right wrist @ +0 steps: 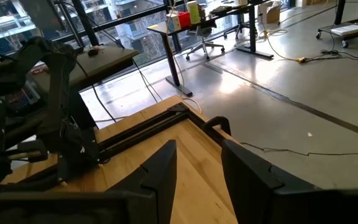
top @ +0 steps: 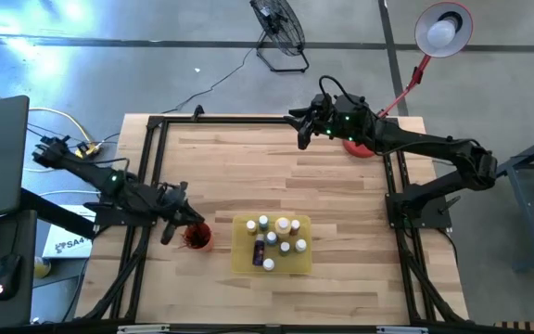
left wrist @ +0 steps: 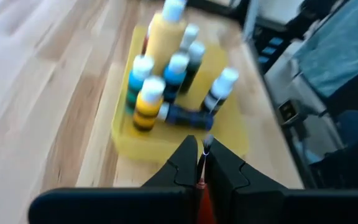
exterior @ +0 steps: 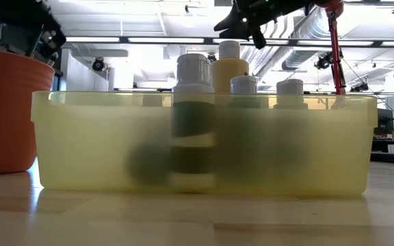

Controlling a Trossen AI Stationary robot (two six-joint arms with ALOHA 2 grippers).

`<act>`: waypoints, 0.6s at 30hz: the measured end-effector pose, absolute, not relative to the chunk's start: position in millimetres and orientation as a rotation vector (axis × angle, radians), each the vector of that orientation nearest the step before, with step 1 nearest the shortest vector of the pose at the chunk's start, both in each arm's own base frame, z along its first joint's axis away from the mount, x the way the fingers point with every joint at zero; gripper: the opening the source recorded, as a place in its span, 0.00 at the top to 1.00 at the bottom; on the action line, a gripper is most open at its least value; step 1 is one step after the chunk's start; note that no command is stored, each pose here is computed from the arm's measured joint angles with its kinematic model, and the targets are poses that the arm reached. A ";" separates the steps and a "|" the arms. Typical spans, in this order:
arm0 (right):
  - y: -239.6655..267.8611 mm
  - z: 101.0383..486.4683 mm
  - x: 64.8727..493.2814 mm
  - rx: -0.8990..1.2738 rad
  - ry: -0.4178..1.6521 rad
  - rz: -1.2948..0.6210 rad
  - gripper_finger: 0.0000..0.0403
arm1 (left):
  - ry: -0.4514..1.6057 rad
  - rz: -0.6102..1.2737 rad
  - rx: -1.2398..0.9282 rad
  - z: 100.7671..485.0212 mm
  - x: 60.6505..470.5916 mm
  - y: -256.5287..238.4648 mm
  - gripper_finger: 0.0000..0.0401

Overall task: Pick & Place Paint Supplies
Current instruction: Put the silver paint brush into the orange cup

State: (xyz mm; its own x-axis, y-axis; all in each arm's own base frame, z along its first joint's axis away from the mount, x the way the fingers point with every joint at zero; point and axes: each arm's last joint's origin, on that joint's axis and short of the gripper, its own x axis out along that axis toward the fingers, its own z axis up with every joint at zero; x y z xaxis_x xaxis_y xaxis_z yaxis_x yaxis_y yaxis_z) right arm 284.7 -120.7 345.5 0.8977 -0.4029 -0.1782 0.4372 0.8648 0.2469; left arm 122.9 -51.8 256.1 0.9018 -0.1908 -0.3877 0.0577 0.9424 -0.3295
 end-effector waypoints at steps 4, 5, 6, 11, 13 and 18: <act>-120.7 345.4 284.7 0.287 0.123 -0.441 0.70 | 0.519 -0.073 -0.329 245.8 124.5 -56.8 0.97; -120.7 345.4 284.7 0.287 0.123 -0.441 0.70 | 0.532 -0.064 -0.333 244.1 125.5 -58.2 0.97; -120.7 345.4 284.7 0.287 0.123 -0.441 0.70 | 0.537 -0.063 -0.336 243.2 127.0 -59.8 0.97; -120.7 345.5 284.7 0.287 0.122 -0.441 0.70 | 0.539 -0.071 -0.339 240.8 135.6 -65.7 0.97; -120.7 345.4 284.7 0.287 0.123 -0.441 0.70 | 0.538 -0.072 -0.342 240.2 138.2 -67.2 0.97; -120.0 345.0 284.9 0.291 0.130 -0.415 0.70 | 0.555 -0.090 -0.351 238.4 140.9 -69.4 0.96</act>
State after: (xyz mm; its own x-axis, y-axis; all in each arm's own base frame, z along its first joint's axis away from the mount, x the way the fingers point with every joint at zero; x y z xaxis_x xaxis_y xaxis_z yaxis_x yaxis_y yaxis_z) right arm 284.9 -120.0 345.0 0.9075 -0.3778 -0.1836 0.4149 0.8745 0.2513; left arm 140.9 -69.4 238.4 0.8478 -0.1772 -0.4998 -0.0104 0.9368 -0.3498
